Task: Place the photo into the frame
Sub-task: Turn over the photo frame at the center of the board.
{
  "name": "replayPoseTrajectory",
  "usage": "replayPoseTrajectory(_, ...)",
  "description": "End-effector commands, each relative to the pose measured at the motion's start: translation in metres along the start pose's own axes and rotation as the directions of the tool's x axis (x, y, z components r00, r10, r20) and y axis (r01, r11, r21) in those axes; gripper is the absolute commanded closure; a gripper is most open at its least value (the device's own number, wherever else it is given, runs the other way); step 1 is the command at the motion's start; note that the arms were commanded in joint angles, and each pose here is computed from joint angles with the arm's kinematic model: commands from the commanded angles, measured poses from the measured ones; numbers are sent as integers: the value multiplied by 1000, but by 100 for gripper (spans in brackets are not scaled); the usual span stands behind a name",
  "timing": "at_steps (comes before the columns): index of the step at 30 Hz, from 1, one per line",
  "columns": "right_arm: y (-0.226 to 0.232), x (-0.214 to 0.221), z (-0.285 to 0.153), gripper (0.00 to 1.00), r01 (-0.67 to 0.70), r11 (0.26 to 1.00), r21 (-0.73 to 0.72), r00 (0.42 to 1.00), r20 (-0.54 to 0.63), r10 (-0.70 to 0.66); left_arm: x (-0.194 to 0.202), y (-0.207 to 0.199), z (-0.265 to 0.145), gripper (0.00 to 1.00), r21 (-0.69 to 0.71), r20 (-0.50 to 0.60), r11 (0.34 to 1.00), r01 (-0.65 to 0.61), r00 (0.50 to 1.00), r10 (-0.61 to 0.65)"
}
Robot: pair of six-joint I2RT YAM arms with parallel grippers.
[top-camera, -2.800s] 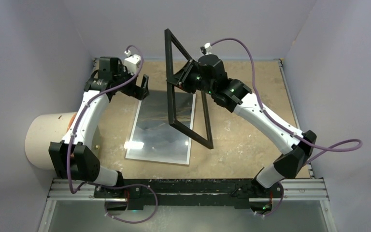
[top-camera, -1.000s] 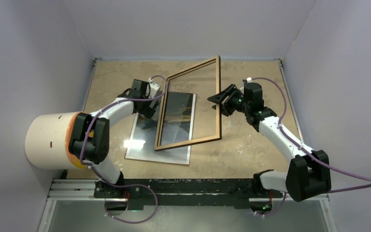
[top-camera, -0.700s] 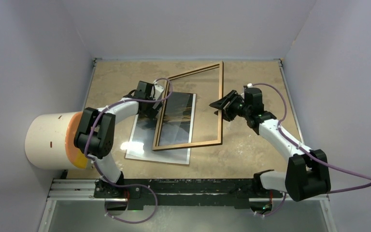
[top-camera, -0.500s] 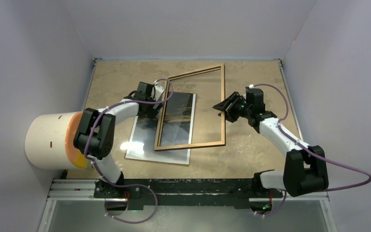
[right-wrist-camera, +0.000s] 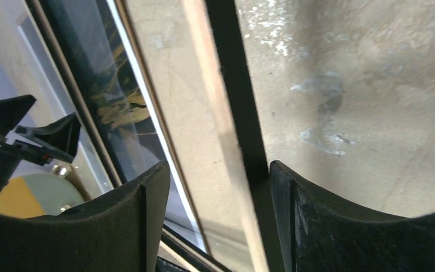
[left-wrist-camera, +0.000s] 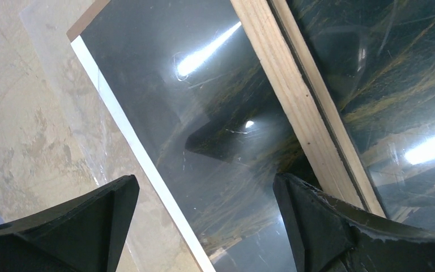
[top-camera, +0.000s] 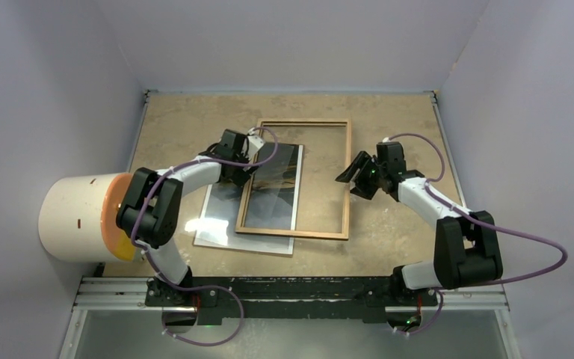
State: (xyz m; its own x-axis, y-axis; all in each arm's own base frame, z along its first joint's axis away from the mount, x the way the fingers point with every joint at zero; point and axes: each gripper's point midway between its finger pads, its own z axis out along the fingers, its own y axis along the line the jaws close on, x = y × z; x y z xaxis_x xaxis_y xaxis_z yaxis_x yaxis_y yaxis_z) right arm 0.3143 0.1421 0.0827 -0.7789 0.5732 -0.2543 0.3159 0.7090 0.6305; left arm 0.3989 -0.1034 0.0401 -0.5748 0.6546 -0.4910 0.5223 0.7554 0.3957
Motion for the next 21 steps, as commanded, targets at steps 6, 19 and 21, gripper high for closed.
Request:
replayPoseTrajectory(6,-16,-22,-6,16,-21,995,94,997,73,14,4,-43,-8,0,145,-17,986,-80,996,84)
replayPoseTrajectory(19,-22,-20,-20,15,-67,988,139,995,86,56,-66,-86,-3,0,152,83,954,-258,965,248)
replayPoseTrajectory(21,-22,-17,-20,16,-63,988,138,996,70,54,-78,-92,3,0,167,90,951,-260,965,248)
